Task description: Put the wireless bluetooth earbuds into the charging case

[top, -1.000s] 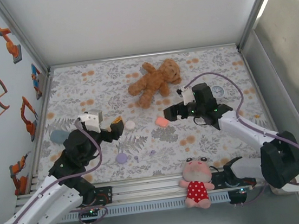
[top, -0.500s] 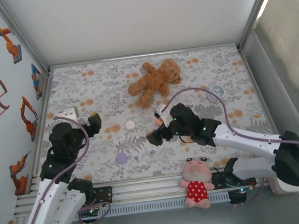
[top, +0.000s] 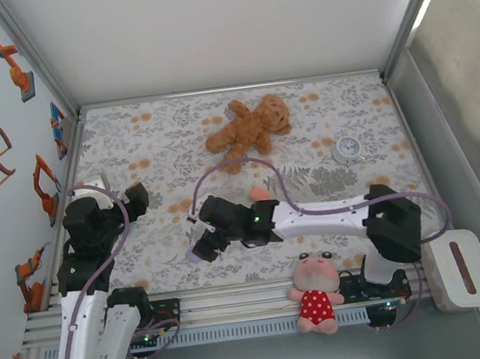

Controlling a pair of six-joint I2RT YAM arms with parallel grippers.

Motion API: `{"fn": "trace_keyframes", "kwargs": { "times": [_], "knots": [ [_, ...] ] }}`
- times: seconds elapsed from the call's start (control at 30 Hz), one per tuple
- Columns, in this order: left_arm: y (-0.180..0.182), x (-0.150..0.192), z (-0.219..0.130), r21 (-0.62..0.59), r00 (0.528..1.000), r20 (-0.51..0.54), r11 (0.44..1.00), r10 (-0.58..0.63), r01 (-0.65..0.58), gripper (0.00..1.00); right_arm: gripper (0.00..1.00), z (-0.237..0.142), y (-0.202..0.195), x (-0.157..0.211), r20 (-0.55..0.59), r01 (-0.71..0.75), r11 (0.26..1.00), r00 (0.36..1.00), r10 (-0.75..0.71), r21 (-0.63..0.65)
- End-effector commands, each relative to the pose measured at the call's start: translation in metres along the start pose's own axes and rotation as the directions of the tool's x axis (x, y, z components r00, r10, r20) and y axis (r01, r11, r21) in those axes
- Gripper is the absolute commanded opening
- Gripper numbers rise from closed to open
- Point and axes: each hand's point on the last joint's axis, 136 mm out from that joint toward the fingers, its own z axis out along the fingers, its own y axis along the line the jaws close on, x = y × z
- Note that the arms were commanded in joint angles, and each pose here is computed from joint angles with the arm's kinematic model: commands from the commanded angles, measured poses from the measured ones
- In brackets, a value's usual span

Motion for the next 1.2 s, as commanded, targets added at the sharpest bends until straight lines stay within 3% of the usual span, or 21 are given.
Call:
{"fn": "trace_keyframes", "kwargs": {
  "times": [0.0, 0.4, 0.9, 1.17],
  "knots": [
    [-0.002, 0.003, -0.001, 0.017, 1.0, -0.013, 1.0, -0.018, 0.018, 0.96, 0.94, 0.011, 0.003, 0.022, -0.167, -0.025, 0.997, 0.985, 0.038, 0.079],
    [0.01, 0.005, -0.001, -0.044, 0.999, -0.006, 0.998, -0.047, 0.047, 0.96, 0.88, 0.048, 0.025, 0.04, -0.296, -0.057, 0.996, 0.952, 0.075, 0.068],
    [0.012, 0.004, -0.003, -0.049, 0.998, 0.001, 0.997, -0.067, 0.066, 0.96, 0.81, 0.086, 0.033, 0.049, -0.352, -0.021, 0.998, 0.935, 0.04, 0.059],
    [0.012, 0.005, -0.004, -0.048, 0.997, 0.003, 0.996, -0.074, 0.074, 0.96, 0.69, 0.097, 0.034, 0.054, -0.385, -0.005, 0.998, 0.923, 0.028, 0.06]
  ]
}}
